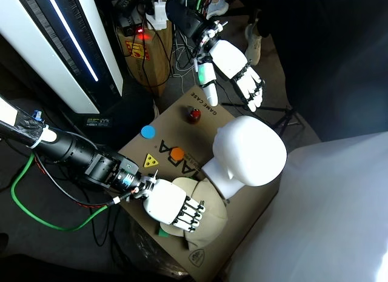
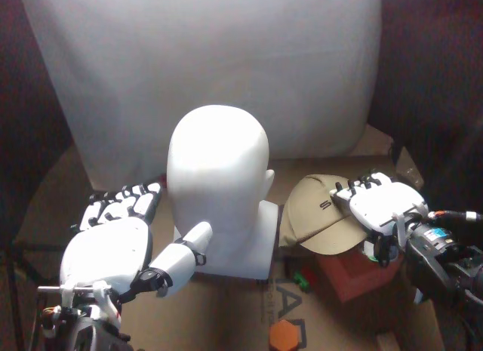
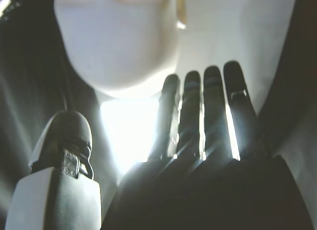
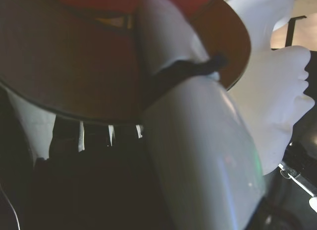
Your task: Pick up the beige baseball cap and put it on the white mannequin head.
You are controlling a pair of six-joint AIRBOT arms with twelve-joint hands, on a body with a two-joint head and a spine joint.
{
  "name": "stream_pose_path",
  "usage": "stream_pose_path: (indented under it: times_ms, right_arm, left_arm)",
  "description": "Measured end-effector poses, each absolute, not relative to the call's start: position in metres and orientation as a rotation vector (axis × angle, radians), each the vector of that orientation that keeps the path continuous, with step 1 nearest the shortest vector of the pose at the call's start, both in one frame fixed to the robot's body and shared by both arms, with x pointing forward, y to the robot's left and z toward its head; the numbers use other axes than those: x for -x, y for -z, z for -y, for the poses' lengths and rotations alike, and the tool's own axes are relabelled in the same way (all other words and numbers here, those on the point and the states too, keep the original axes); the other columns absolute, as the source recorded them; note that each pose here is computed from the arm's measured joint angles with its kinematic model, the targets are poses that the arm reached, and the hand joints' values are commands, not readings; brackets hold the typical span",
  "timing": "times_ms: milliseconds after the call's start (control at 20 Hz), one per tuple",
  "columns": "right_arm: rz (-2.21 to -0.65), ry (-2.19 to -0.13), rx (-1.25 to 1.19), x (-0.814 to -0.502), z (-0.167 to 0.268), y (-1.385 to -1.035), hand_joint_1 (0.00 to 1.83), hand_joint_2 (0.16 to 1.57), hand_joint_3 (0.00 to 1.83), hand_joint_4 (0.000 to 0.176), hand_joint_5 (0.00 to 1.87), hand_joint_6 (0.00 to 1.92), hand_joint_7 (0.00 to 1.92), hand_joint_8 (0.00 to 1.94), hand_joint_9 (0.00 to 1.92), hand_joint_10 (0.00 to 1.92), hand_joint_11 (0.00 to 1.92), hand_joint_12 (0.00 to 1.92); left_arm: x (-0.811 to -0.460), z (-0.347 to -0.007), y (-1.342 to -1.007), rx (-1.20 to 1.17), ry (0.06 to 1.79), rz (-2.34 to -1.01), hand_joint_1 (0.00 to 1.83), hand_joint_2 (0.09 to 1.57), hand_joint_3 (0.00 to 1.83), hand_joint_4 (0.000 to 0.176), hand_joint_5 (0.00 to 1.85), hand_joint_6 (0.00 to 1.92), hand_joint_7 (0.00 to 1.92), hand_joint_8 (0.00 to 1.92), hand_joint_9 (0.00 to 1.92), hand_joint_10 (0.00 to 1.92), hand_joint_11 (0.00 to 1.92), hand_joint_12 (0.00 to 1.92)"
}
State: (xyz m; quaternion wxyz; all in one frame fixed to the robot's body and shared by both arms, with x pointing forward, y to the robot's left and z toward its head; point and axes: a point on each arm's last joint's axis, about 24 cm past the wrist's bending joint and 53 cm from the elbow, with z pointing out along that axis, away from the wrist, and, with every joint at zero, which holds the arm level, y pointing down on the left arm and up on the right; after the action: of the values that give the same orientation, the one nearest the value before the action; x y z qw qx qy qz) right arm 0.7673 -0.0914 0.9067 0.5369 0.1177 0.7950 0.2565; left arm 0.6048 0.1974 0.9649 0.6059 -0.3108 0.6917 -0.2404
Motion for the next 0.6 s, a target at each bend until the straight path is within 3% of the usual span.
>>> stream_pose_path:
  times_ms: [450, 600]
  right_arm:
    - [-1.891, -0.61, -0.277, -0.7674, 0.0913, -0.9069, 1.22, 1.17, 0.0, 0.0, 0.35, 0.01, 0.39, 0.01, 0.32, 0.01, 0.0, 0.83]
    - [-1.882, -0.593, -0.276, -0.7712, 0.0941, -0.9064, 1.25, 1.19, 0.01, 0.0, 0.4, 0.01, 0.45, 0.01, 0.38, 0.02, 0.0, 0.98]
  left_arm:
    - [-0.6035, -0.1944, -0.9642, 0.715, 0.563, -1.607, 0.0, 1.15, 0.0, 0.0, 0.25, 0.0, 0.2, 0.0, 0.2, 0.0, 0.0, 0.73]
    - [-0.6031, -0.1928, -0.9642, 0.711, 0.567, -1.61, 0.0, 1.15, 0.0, 0.0, 0.25, 0.0, 0.2, 0.0, 0.2, 0.0, 0.0, 0.72]
